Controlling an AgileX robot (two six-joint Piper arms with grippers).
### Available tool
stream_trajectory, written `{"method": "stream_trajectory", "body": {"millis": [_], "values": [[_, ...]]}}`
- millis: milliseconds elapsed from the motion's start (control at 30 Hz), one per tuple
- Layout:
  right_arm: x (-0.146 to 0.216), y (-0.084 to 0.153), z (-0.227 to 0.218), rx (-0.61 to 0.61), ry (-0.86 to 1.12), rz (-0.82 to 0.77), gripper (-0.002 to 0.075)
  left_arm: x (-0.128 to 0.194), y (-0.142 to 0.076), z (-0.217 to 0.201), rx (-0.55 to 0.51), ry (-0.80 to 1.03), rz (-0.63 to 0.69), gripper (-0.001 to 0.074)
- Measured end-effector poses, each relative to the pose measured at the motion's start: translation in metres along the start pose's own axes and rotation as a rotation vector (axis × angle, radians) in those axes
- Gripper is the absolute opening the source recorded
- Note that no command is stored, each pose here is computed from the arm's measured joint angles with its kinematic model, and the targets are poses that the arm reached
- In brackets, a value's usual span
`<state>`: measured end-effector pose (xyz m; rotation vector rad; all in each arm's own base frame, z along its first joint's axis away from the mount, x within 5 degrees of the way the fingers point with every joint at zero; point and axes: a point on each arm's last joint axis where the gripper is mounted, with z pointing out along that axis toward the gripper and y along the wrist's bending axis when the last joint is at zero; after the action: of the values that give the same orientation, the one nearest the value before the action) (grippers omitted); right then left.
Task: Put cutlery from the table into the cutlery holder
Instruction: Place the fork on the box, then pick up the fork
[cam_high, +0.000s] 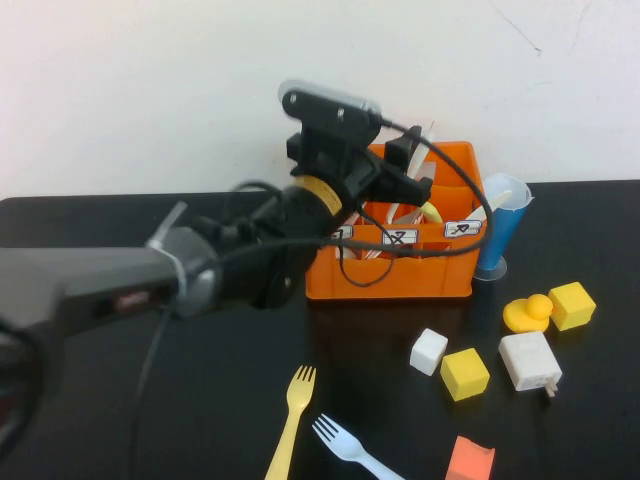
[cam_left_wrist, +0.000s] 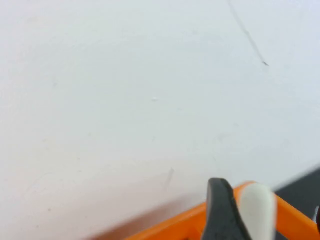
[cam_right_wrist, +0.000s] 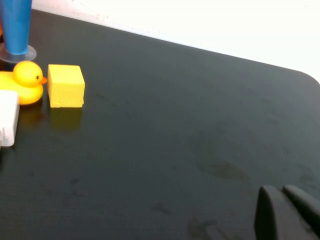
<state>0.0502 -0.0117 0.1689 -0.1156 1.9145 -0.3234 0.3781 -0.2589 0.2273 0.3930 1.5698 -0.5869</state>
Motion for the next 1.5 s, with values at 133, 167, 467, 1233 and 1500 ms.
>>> {"method": "stream_trajectory", "body": {"millis": [133,167,467,1233,1500], "values": [[0.000,0.000,0.000,0.000,0.000,0.000,-0.0003,-0.036,-0.008,-0.019,0.017,0.137,0.020,0.0367],[0.000,0.000,0.000,0.000,0.000,0.000,-0.0003,-0.046,-0.009,-0.027,0.005,0.183,0.009,0.0363],[0.000,0.000,0.000,0.000,0.000,0.000,-0.0003,-0.079,-0.007,-0.105,-0.256,0.727,-0.021,0.0155],[0.000,0.000,0.000,0.000,0.000,0.000,-0.0003,0.069,-0.004,-0.091,-0.158,1.472,0.012,0.0410],[0.000,0.000,0.000,0.000,0.000,0.000,-0.0003,0.084,-0.005,-0.083,-0.149,1.450,-0.039,0.0410]]}}
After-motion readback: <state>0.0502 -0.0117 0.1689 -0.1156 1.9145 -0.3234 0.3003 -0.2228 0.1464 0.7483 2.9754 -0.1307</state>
